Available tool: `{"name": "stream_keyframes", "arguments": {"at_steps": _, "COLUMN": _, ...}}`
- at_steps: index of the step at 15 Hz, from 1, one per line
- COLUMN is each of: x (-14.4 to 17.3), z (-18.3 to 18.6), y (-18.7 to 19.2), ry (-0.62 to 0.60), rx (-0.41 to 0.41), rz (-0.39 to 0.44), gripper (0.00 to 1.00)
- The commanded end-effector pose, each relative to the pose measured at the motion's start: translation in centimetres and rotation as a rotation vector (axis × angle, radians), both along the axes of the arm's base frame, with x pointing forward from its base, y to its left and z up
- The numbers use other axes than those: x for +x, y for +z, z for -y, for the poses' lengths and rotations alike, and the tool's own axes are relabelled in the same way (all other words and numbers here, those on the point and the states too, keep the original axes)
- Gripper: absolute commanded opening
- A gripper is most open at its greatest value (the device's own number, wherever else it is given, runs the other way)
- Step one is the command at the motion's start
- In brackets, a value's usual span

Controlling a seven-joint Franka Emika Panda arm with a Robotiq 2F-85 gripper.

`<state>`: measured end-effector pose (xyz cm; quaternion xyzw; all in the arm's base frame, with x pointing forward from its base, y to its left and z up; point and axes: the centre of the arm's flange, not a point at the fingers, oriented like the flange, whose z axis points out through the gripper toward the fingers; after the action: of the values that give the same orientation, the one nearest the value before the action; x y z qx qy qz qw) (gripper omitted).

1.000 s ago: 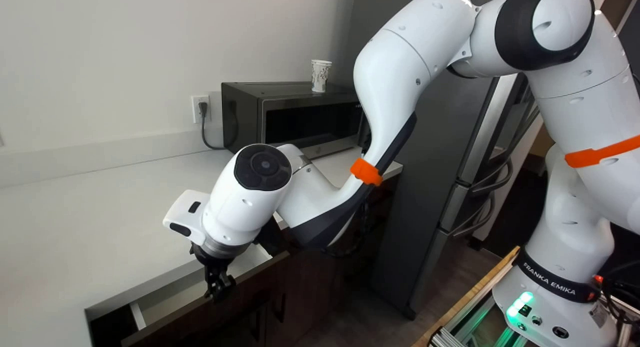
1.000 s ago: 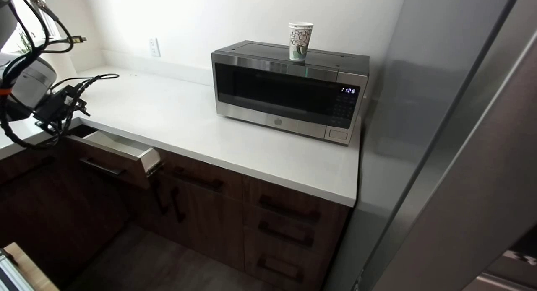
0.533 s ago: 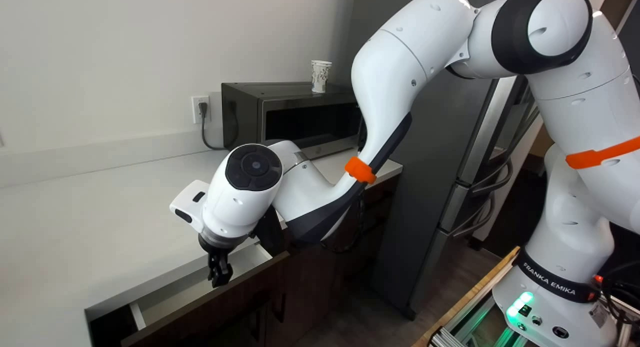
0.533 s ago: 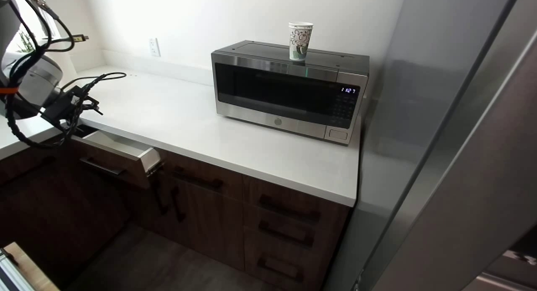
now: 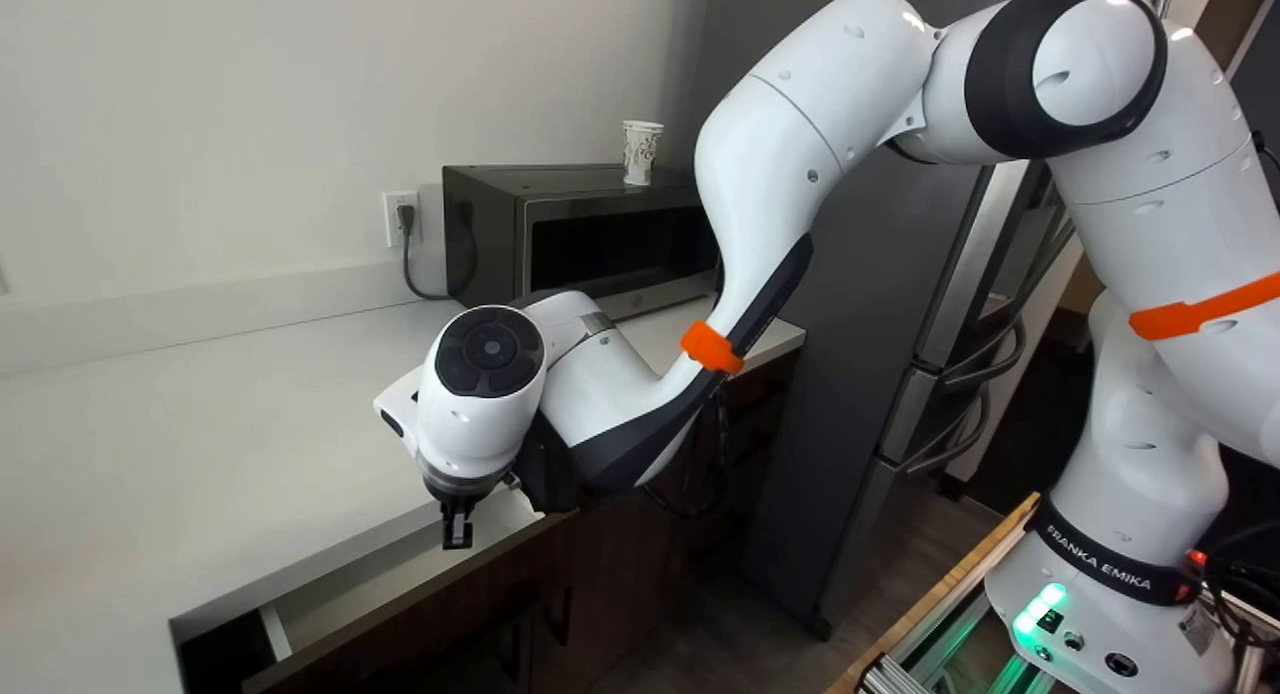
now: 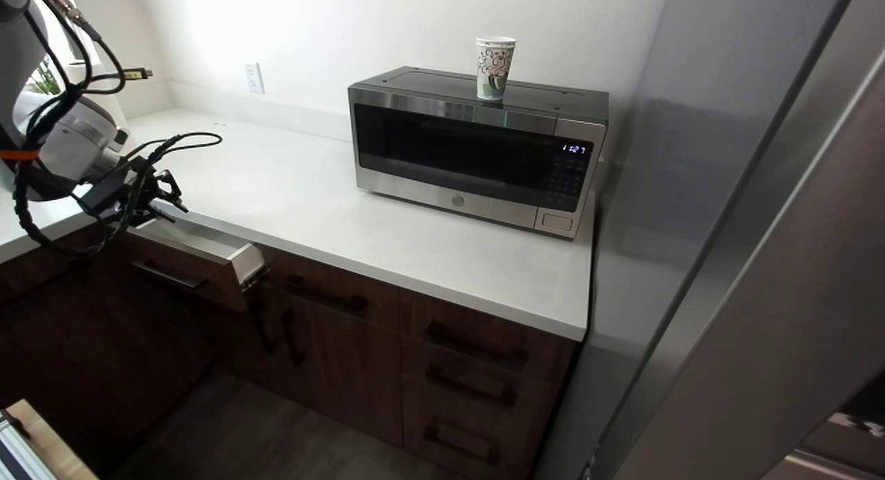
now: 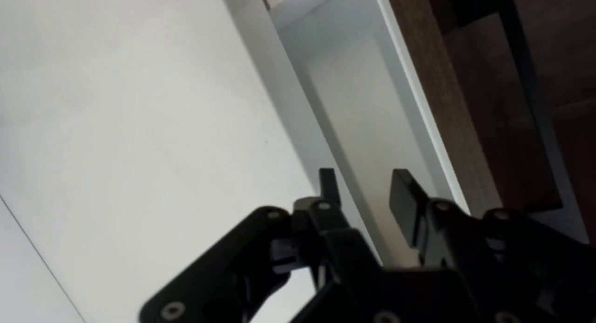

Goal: Completely open the drawer to the left

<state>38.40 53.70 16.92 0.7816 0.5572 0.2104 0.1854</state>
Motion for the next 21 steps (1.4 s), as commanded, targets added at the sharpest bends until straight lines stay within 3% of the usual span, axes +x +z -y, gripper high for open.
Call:
{"name": "stream_keyframes", "arguments": {"at_steps": 1, "x": -0.4, "z": 0.2, "y": -1.7, "ry": -0.063, "rx": -0.002, "rz": -0.008, "gripper": 0.05}}
{"name": "stream_keyframes", "arguments": {"at_steps": 2, "x": -0.3, "z": 0.3, "y": -2.0, "ry": -0.078, "rx": 0.002, "rz": 0.003, "gripper": 0.0}}
{"name": "stream_keyframes", "arguments": {"at_steps": 10, "x": 0.2, "z": 1.5, "y": -4.9, "ry": -0.144, "rx": 0.014, "rz": -0.024, "gripper": 0.0}}
{"name": "stream_keyframes", "arguments": {"at_steps": 21, "x": 0.3, "z": 2.0, "y": -6.7, "ry": -0.131, "rx": 0.024, "rz": -0.034, "gripper": 0.0}}
